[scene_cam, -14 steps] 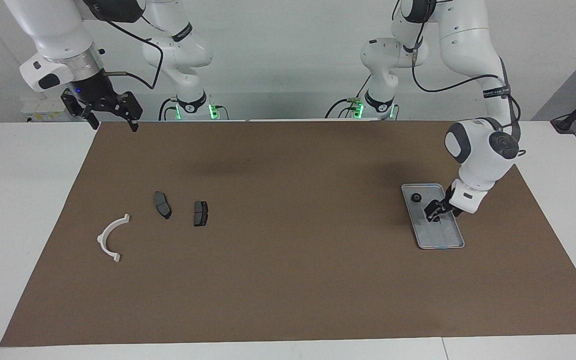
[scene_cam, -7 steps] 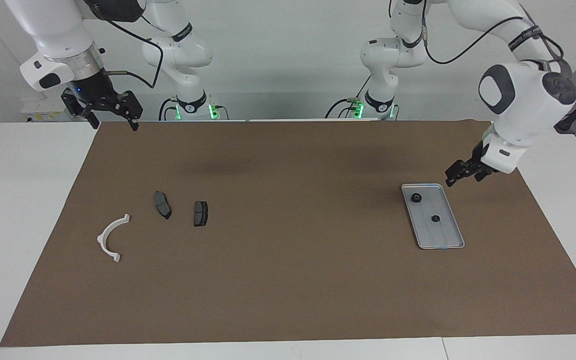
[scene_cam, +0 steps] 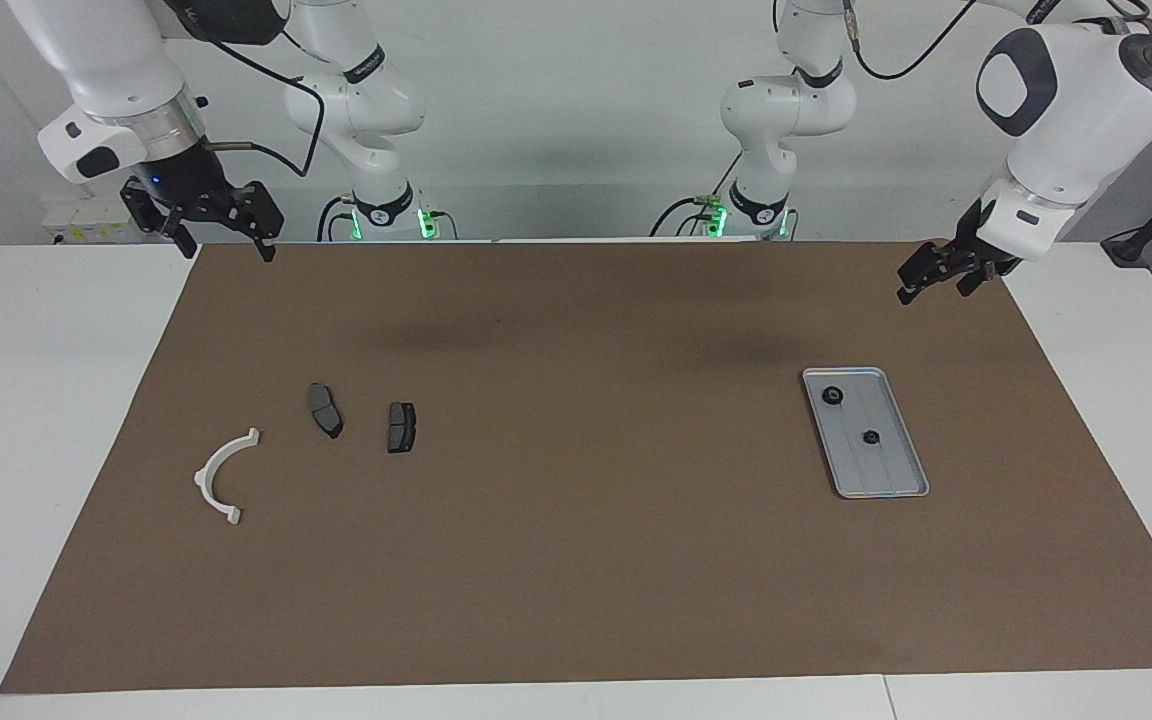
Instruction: Pick bearing gear from pile to tray
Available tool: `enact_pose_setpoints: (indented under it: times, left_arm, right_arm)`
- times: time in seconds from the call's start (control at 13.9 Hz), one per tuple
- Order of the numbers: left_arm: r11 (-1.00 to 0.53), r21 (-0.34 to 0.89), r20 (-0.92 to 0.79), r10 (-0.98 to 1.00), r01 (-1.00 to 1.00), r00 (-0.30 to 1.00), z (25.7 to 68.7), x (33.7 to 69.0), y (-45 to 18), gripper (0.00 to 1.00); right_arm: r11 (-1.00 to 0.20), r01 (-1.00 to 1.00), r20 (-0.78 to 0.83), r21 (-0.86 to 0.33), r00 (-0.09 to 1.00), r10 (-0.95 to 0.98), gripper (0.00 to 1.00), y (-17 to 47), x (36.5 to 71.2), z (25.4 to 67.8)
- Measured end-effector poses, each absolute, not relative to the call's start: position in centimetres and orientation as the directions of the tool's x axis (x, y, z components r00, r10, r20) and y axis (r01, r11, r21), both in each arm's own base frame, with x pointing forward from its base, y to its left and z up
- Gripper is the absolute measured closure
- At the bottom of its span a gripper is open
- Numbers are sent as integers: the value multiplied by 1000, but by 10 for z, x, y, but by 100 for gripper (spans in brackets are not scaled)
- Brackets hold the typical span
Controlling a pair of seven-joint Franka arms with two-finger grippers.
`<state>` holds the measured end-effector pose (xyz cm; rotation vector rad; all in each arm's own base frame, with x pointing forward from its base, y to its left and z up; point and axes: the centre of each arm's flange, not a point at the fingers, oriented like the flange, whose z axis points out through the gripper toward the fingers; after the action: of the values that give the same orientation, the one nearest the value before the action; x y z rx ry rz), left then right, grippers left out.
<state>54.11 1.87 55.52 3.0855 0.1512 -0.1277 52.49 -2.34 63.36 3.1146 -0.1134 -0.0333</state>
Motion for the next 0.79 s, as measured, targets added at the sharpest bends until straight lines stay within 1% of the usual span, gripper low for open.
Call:
enact_pose_setpoints:
  times: [0.43, 0.79]
  left_arm:
    - [-993, 47, -39, 106, 108, 994, 554, 549, 23, 0]
    - [-995, 45, -34, 87, 88, 996, 550, 558, 12, 0]
  right_arm:
    - [-997, -72, -20, 26, 997, -73, 0, -23, 525, 634]
    - [-997, -72, -20, 26, 997, -73, 0, -23, 525, 634]
